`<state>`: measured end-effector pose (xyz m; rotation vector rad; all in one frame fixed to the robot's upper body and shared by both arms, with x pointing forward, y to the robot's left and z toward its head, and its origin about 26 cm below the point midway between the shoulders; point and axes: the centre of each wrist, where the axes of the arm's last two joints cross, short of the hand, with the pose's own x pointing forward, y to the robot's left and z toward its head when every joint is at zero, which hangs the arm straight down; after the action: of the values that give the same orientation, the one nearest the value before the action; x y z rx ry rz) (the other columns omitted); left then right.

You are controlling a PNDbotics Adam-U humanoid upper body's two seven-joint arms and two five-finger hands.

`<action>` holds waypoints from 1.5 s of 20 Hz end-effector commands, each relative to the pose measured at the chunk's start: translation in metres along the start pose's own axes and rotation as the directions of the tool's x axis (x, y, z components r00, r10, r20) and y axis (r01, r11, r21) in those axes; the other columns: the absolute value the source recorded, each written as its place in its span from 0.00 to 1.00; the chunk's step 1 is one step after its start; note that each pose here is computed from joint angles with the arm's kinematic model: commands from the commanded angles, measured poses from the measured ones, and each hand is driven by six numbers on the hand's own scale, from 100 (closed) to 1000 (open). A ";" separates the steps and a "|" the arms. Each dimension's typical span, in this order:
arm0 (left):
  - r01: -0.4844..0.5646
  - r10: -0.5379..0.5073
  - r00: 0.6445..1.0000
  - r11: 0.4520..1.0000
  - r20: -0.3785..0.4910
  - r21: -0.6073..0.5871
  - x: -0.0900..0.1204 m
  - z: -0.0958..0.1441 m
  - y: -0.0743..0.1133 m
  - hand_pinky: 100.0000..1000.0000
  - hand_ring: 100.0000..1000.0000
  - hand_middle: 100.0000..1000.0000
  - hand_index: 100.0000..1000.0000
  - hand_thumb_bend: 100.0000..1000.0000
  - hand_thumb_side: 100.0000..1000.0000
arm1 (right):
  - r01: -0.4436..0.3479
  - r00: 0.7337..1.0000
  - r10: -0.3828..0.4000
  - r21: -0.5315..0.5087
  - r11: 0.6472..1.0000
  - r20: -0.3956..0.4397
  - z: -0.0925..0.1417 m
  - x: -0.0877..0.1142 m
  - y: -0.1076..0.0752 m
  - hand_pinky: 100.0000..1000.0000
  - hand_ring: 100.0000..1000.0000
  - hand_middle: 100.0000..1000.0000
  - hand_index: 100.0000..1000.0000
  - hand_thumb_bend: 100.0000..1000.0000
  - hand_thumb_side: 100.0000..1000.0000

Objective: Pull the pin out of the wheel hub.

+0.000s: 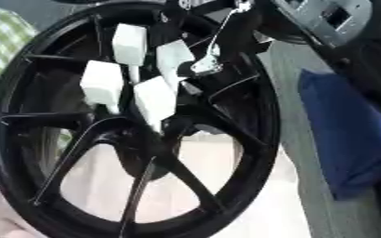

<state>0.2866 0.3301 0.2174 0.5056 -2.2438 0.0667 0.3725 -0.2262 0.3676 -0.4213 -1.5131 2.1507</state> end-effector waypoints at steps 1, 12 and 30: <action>-0.004 0.004 1.000 1.000 0.029 -0.007 0.008 -0.004 0.000 0.65 1.00 0.81 0.76 0.34 0.75 | -0.023 0.999 0.023 -0.008 1.000 -0.047 0.012 -0.004 -0.007 0.89 0.88 0.74 0.84 0.21 0.33; -0.015 0.015 0.999 1.000 0.028 -0.014 0.008 -0.004 -0.002 0.65 1.00 0.81 0.76 0.34 0.75 | -0.002 0.998 0.001 -0.012 1.000 -0.061 0.007 -0.014 0.000 0.87 0.86 0.65 0.75 0.17 0.29; -0.008 0.008 0.999 1.000 0.032 0.005 0.008 -0.004 0.001 0.65 1.00 0.81 0.76 0.34 0.75 | 0.092 0.996 -0.094 -0.189 0.978 -0.002 0.013 -0.007 -0.007 0.82 0.72 0.43 0.41 0.00 0.35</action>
<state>0.2877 0.3267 0.2159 0.4788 -2.2438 0.0824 0.3821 -0.2361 0.3592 -0.3914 -1.6279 1.9644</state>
